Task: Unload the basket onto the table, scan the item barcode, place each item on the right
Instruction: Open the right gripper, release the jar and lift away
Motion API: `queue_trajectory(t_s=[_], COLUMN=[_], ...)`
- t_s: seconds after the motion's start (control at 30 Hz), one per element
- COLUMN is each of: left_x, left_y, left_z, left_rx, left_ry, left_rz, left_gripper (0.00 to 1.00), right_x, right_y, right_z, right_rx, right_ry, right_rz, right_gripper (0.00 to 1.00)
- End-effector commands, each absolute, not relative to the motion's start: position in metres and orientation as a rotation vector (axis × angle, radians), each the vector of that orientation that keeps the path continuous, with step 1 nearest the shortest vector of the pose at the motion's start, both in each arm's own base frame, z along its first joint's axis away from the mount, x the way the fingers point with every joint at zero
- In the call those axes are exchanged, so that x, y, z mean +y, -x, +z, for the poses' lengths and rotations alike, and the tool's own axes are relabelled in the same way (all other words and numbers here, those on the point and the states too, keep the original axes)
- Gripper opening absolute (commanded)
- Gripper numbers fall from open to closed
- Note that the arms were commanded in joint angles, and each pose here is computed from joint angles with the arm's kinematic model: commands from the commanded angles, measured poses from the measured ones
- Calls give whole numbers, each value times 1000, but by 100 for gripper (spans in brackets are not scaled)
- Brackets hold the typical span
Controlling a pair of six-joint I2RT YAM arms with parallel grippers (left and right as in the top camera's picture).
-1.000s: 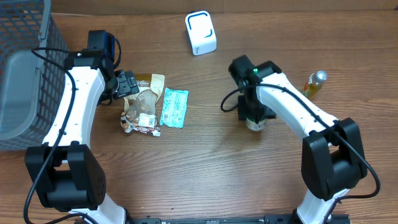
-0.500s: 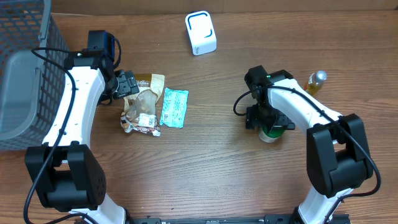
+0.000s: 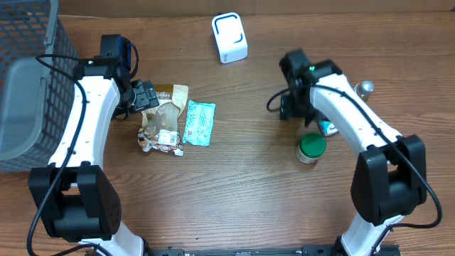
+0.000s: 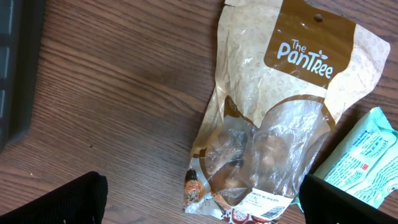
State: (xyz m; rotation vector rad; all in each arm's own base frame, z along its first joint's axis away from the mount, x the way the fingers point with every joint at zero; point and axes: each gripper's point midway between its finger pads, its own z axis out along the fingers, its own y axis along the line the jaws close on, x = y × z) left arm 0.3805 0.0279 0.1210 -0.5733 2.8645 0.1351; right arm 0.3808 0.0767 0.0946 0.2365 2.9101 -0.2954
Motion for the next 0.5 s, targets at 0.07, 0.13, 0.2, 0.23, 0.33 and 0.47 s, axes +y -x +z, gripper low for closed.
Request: queue_trajectory(t_s=[0.07, 0.13, 0.2, 0.23, 0.33, 0.47], left_x=[31, 31, 31, 31, 31, 31], left_y=[-379, -379, -379, -379, -379, -379], left_z=[116, 116, 116, 116, 116, 116], left_rx=[2873, 2873, 2873, 2873, 2873, 2873], left_ry=[591, 591, 591, 591, 591, 591], left_rz=[152, 152, 152, 152, 152, 152], left_gripper=[100, 99, 99, 100, 100, 100], right_x=[182, 212, 225, 232, 241, 243], right_y=[-413, -415, -415, -413, -409, -408], right_z=[130, 136, 136, 136, 136, 136], right_rx=[2821, 2785, 2773, 2769, 2766, 2768], right_ry=[-127, -52, -11, 11, 43, 50], right_rz=[493, 651, 668, 674, 678, 679], right_gripper=[100, 100, 100, 100, 100, 100])
